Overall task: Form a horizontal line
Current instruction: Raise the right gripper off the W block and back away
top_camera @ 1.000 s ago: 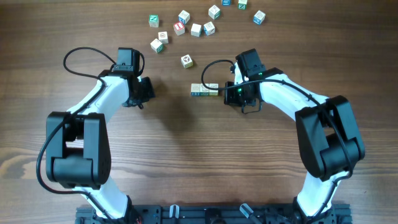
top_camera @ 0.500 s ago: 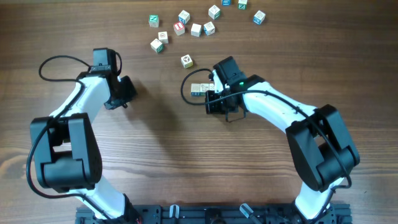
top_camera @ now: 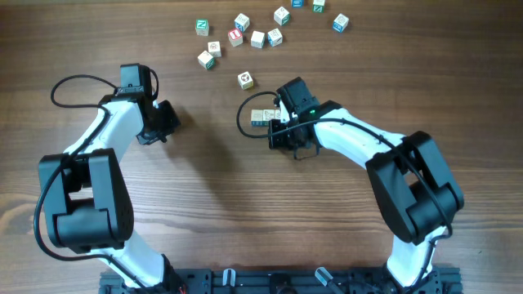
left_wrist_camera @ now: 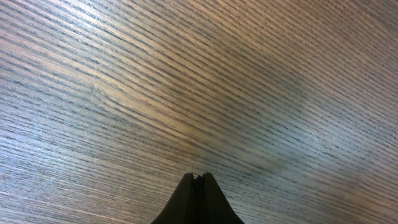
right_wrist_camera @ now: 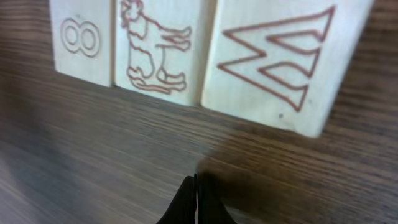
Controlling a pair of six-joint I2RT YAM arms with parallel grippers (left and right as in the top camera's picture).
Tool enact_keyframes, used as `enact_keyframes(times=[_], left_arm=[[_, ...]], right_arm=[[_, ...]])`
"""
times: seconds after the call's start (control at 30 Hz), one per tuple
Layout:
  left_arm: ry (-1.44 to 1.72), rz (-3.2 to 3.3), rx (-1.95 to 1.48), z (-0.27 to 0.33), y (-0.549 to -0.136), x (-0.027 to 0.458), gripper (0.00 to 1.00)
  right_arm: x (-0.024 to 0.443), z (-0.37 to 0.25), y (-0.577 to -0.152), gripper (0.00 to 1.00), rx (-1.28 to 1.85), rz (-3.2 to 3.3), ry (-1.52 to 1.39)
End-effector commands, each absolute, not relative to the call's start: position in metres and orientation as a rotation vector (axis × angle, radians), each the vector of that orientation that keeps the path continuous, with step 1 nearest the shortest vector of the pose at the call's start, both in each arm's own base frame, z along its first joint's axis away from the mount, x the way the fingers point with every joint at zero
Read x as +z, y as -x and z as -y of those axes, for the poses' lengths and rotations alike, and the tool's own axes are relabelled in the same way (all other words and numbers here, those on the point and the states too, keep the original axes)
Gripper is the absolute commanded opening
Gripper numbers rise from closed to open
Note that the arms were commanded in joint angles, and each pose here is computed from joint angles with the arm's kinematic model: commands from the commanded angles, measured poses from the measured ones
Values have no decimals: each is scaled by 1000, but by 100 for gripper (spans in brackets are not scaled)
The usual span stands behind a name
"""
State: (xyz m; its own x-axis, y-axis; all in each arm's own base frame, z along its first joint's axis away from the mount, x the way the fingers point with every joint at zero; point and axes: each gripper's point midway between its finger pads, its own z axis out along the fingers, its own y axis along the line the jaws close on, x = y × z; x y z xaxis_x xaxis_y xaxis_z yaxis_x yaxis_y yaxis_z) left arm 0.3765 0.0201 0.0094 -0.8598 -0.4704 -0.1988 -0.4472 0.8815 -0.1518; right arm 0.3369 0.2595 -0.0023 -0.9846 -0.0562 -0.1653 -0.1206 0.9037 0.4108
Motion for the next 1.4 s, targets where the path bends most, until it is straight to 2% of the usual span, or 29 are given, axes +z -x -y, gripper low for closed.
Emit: enact_keyframes(times=[0.0, 0.47, 0.63, 0.73, 0.83, 1.03, 1.37], left_arm=[[701, -2802, -175, -18, -377, 17, 4], [702, -2804, -174, -18, -376, 16, 4], [704, -2809, -173, -18, -375, 16, 4], [704, -2809, -173, -18, -375, 16, 4], [703, -2809, -173, -18, -375, 16, 4], [703, -2809, -173, -18, -375, 16, 4], [702, -2805, -174, -18, -376, 16, 4]], right_arm=[[-11, -258, -336, 5, 607, -2934, 97], [-5, -265, -336, 5, 621, -2907, 123], [45, -250, -351, 4, 509, -2796, 98], [94, -254, -367, 5, 553, -2638, 96], [116, -261, -380, 5, 605, -2540, 99], [81, -269, -392, 5, 600, -2564, 98], [54, -272, -397, 5, 587, -2590, 89]])
